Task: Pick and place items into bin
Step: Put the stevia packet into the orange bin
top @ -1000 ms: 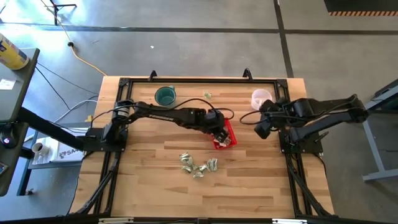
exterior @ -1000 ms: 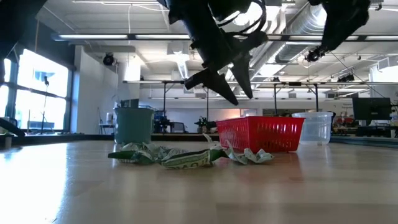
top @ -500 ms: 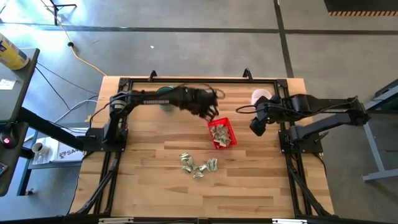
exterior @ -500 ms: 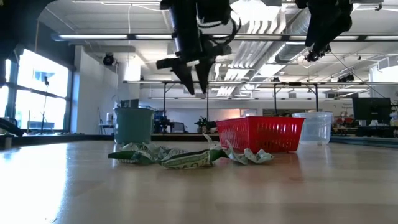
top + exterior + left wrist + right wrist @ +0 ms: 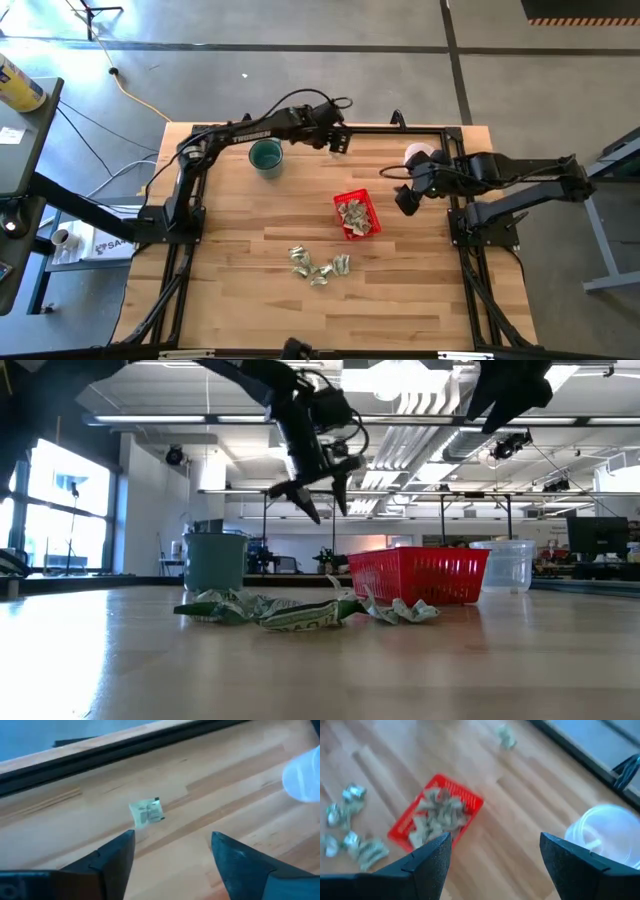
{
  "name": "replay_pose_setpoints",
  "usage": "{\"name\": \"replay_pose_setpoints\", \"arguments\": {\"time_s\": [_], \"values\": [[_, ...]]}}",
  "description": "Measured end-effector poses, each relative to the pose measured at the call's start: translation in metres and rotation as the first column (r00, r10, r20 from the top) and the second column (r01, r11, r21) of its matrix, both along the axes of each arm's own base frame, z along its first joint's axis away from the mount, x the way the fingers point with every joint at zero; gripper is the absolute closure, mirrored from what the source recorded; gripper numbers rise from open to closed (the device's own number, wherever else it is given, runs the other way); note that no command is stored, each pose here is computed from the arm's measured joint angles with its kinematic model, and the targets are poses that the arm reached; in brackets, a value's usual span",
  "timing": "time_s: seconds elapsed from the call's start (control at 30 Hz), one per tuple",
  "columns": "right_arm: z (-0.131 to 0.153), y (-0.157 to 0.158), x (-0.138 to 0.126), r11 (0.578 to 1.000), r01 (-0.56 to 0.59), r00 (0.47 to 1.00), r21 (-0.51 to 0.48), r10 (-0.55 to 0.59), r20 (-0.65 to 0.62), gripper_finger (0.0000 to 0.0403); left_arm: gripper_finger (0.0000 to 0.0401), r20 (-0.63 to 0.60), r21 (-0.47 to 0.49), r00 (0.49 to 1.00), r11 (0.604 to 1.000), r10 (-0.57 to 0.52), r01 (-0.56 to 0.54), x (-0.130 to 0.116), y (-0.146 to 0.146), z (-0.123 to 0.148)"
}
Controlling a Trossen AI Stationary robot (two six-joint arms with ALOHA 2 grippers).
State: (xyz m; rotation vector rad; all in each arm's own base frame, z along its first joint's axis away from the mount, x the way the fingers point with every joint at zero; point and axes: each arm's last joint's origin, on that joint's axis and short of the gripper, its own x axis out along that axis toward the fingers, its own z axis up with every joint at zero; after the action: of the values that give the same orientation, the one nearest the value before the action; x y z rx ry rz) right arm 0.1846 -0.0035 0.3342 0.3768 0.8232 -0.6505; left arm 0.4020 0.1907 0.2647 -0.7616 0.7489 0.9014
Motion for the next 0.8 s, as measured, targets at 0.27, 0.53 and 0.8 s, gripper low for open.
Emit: {"name": "replay_pose_setpoints", "arguments": {"time_s": [0.27, 0.53, 0.8], "values": [[-0.001, -0.012, 0.004, 0.993, 0.109, 0.993, 0.036, -0.110, 0.031, 0.0110, 0.0103, -0.040, -0.234, 0.999, 0.972, -0.035, 0.024, 0.000, 0.040, -0.064], [0.000, -0.020, 0.006, 0.982, 0.186, 0.980, 0.037, -0.189, 0.068, 0.0110, 0.0136, 0.003, -0.139, 0.998, 0.988, -0.061, 0.061, 0.004, 0.052, -0.063], [0.000, -0.026, 0.008, 0.977, 0.212, 0.974, 0.027, -0.214, 0.071, 0.0110, 0.0147, -0.021, -0.172, 0.999, 0.985, -0.035, 0.031, -0.006, 0.068, -0.073]]}}
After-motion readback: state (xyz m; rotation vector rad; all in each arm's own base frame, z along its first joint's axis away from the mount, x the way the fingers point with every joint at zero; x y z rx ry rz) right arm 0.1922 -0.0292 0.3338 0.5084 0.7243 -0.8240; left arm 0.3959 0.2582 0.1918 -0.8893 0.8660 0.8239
